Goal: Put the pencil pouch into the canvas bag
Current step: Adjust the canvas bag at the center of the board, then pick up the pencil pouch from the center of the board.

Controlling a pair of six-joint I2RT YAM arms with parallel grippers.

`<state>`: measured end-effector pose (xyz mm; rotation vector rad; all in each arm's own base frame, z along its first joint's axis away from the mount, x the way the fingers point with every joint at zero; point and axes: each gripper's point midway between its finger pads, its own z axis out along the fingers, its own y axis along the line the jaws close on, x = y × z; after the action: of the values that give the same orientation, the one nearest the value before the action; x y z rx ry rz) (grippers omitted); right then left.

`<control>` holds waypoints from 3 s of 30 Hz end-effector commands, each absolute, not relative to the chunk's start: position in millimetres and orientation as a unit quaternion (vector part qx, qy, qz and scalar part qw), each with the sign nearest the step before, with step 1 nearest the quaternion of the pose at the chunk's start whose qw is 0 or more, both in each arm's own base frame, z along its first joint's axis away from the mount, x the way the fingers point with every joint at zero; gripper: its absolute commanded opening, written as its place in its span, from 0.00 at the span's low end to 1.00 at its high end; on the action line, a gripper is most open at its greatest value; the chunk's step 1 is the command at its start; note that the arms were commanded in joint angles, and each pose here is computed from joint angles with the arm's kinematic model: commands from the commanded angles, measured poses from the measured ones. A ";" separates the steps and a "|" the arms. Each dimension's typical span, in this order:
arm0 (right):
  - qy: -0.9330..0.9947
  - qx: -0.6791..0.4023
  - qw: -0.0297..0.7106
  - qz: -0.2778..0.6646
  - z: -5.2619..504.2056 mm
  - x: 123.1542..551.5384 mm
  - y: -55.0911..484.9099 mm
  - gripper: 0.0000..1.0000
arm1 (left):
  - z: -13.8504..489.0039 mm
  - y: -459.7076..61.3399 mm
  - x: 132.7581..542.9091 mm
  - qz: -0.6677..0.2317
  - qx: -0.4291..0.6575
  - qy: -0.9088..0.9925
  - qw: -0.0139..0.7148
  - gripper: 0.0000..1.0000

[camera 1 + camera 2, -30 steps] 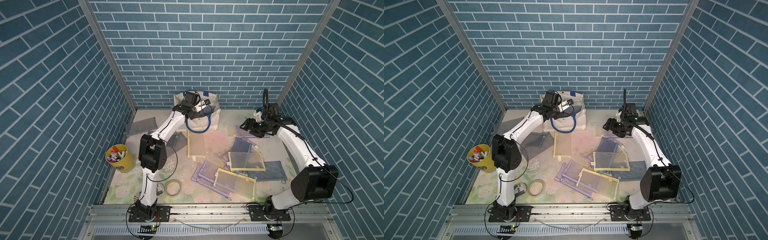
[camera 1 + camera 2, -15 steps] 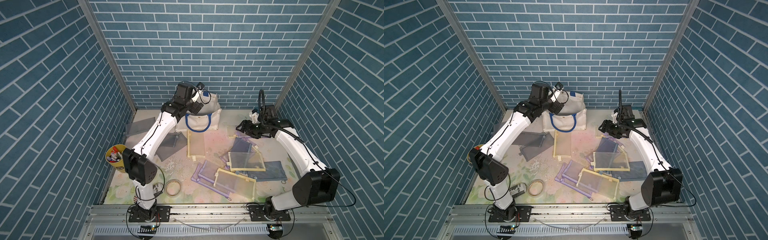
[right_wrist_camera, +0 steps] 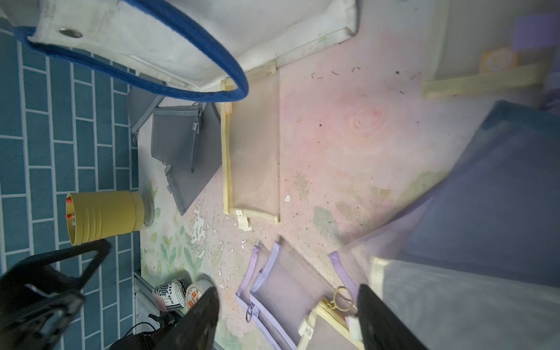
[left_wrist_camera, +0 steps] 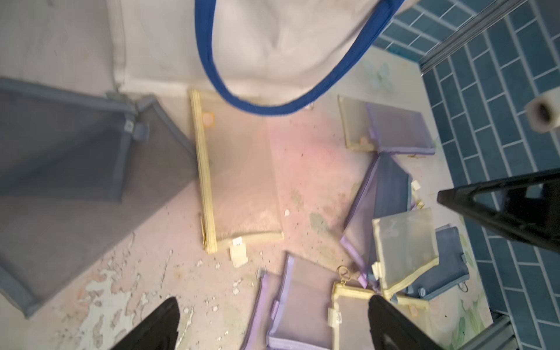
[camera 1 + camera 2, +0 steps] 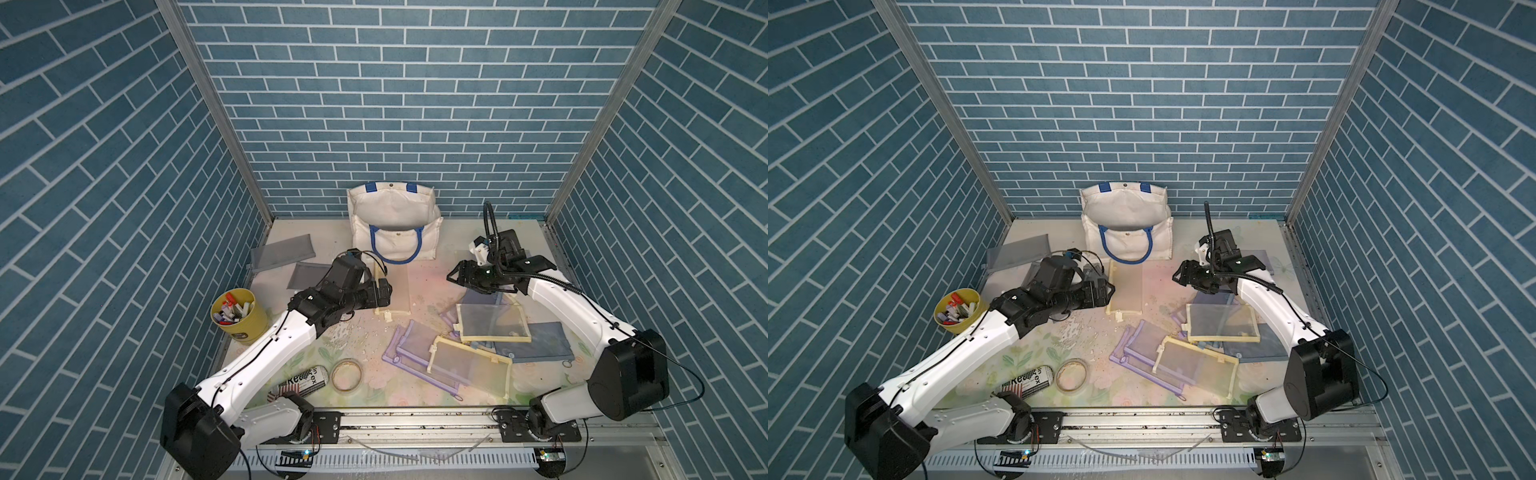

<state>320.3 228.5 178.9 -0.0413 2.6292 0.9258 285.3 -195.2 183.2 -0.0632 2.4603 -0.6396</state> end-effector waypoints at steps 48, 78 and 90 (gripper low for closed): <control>0.938 0.091 0.045 0.331 6.6 396.1 326.8 0.58 | 27.0 -243.3 392.4 -0.435 -0.150 0.871 0.173 0.39; 0.930 0.094 0.036 0.353 8.4 367.5 333.0 0.54 | -1.6 -220.8 353.9 -0.319 -0.138 0.929 0.131 0.53; 0.925 0.086 0.042 0.368 21.1 355.0 333.9 0.30 | 31.8 -239.6 370.0 -0.396 -0.143 0.886 0.194 0.27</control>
<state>377.2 339.9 33.1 0.2096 2.7503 1.1636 372.2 -236.1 28.8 -0.3968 2.5052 -1.0845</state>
